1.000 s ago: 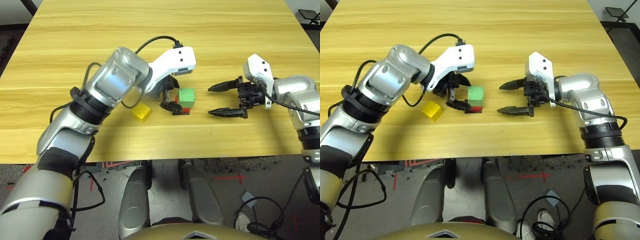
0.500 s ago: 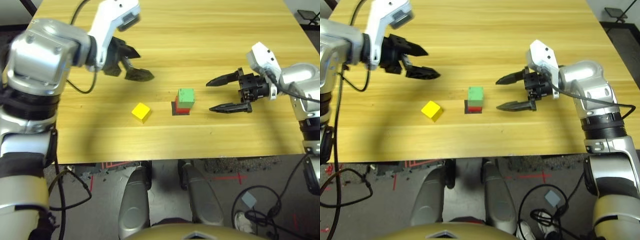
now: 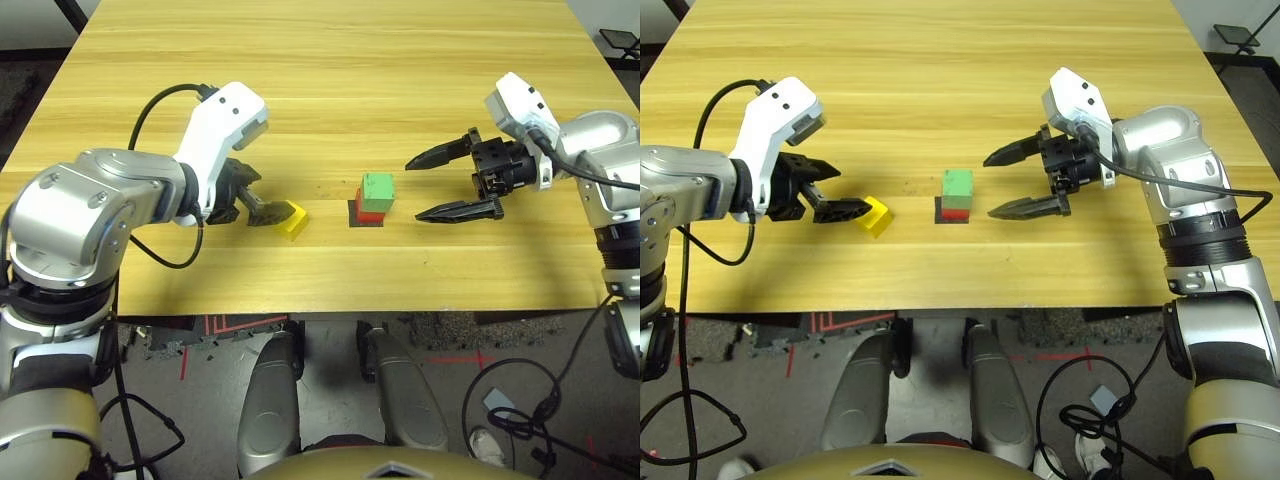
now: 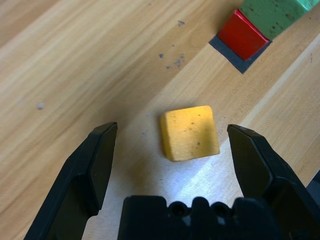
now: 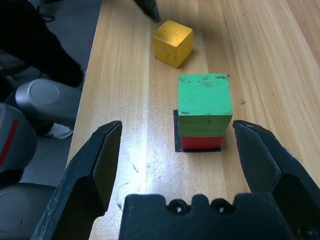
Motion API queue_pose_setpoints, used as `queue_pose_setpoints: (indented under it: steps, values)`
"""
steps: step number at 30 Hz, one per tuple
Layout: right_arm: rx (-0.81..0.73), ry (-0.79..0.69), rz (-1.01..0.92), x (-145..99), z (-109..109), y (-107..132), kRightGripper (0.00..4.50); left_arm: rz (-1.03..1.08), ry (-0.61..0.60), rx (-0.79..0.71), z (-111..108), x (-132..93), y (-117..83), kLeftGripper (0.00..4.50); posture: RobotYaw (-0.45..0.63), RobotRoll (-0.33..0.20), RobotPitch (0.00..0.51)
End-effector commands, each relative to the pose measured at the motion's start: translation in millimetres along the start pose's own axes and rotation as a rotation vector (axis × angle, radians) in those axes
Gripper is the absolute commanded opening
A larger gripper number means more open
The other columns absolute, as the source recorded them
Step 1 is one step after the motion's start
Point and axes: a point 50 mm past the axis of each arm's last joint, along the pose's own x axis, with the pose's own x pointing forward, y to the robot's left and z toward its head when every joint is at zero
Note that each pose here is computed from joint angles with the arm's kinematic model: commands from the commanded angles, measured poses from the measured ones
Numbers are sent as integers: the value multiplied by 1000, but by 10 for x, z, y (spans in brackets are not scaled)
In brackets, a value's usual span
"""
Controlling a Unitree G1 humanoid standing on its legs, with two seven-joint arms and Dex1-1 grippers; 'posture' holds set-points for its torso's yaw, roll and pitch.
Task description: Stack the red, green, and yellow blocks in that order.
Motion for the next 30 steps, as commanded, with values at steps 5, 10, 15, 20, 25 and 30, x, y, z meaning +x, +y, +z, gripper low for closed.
queue_pose_setpoints:
  steps: [5,10,15,20,25,30]
  values:
    - [-1,8,10,14,28,11,4500,16,70,-23,-99,125,-35,4482,17,-93,283]
    - [-2,5,7,18,39,7,4500,23,129,-39,-181,197,-24,4482,10,-93,286]
    - [-3,6,4,11,38,7,4500,16,148,-45,-228,261,-59,4482,3,-93,288]
    - [0,2,0,17,28,2,4500,12,192,-65,-355,336,-90,4119,0,-90,291]
    - [2,1,-5,15,17,-1,4500,33,168,-66,-338,354,-91,2461,2,-88,287]
    - [2,-3,-9,18,14,-1,4500,48,116,-56,-209,313,-35,1925,3,-87,278]
